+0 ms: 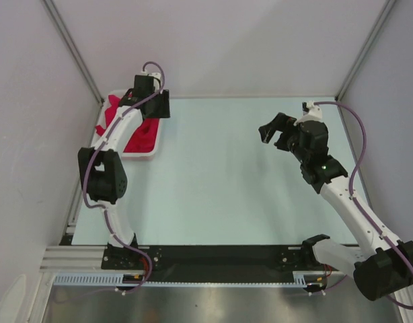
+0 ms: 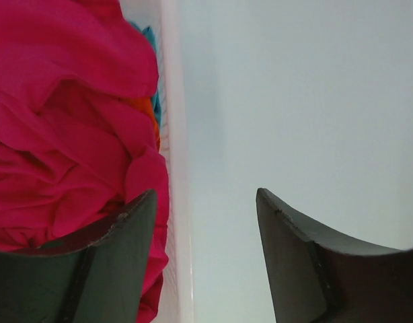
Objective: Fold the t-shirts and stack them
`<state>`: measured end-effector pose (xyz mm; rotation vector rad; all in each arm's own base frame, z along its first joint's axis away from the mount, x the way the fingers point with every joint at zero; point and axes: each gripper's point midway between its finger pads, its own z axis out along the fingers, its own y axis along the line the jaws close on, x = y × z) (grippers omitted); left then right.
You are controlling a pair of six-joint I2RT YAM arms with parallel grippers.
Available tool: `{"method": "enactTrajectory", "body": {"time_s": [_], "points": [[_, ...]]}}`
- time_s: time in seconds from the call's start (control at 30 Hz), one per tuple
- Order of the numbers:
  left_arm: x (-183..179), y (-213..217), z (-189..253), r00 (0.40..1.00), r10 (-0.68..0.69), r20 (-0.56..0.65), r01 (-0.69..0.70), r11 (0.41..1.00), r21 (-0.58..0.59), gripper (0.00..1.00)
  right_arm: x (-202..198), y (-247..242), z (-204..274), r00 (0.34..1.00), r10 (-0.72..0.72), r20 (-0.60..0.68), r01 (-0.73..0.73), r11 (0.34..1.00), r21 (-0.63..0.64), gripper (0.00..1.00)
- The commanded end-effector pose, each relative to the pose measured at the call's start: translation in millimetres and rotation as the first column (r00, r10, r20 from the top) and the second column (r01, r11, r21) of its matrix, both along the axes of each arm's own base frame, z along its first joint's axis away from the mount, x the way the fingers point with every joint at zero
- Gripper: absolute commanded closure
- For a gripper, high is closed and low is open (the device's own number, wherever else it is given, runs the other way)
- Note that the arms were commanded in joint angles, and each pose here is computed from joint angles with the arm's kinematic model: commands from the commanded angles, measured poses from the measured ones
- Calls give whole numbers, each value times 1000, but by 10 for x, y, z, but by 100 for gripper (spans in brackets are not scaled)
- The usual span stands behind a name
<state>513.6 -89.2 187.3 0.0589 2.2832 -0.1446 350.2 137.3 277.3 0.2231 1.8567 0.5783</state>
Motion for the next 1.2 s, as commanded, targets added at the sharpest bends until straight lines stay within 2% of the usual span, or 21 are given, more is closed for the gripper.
{"method": "enactTrajectory", "body": {"time_s": [0.0,0.03,0.07,0.13,0.17,0.23,0.27,0.3,0.4,0.5,0.53,0.7,0.87,1.17], "points": [[113,197,-36,998,54,-20,-52,995,90,35,154,-75,26,998,-61,23,61,998,-17,0],[126,209,-121,997,59,-40,-54,993,100,35,211,-76,147,995,-104,9,104,993,53,0],[142,211,-111,998,57,-37,-53,993,104,35,297,-32,3,992,-117,-54,120,991,61,0],[145,157,-132,999,33,-42,-29,996,85,35,323,296,82,997,-7,-76,17,990,139,0],[146,144,-148,998,32,-45,-29,997,77,35,338,549,-7,994,61,-88,-49,990,134,0],[153,128,-175,999,23,-48,-19,997,78,35,438,656,96,997,56,-49,-51,994,101,0],[168,138,-215,998,17,-52,-12,995,95,34,513,582,101,1000,8,-30,-7,999,39,0],[179,147,-242,998,19,-55,-13,994,107,35,574,486,-41,996,-32,-79,31,999,-4,0],[208,213,-291,997,40,-59,-32,990,137,35,611,184,66,986,-83,-143,81,997,-18,0],[265,230,-382,997,60,-52,-52,988,146,36,499,86,34,988,-92,-125,90,996,-19,0],[281,237,-431,997,66,-50,-58,988,143,38,423,48,157,991,-95,-89,96,995,7,0],[337,250,-718,994,77,-79,-63,985,162,47,292,17,28,993,-94,-73,99,993,63,0],[439,411,-911,989,117,-93,-93,969,227,60,307,-39,-118,987,-107,-123,107,994,-4,0],[654,706,-928,992,100,-75,-81,970,228,78,299,-134,-171,981,-146,-127,142,989,-40,0]]}}
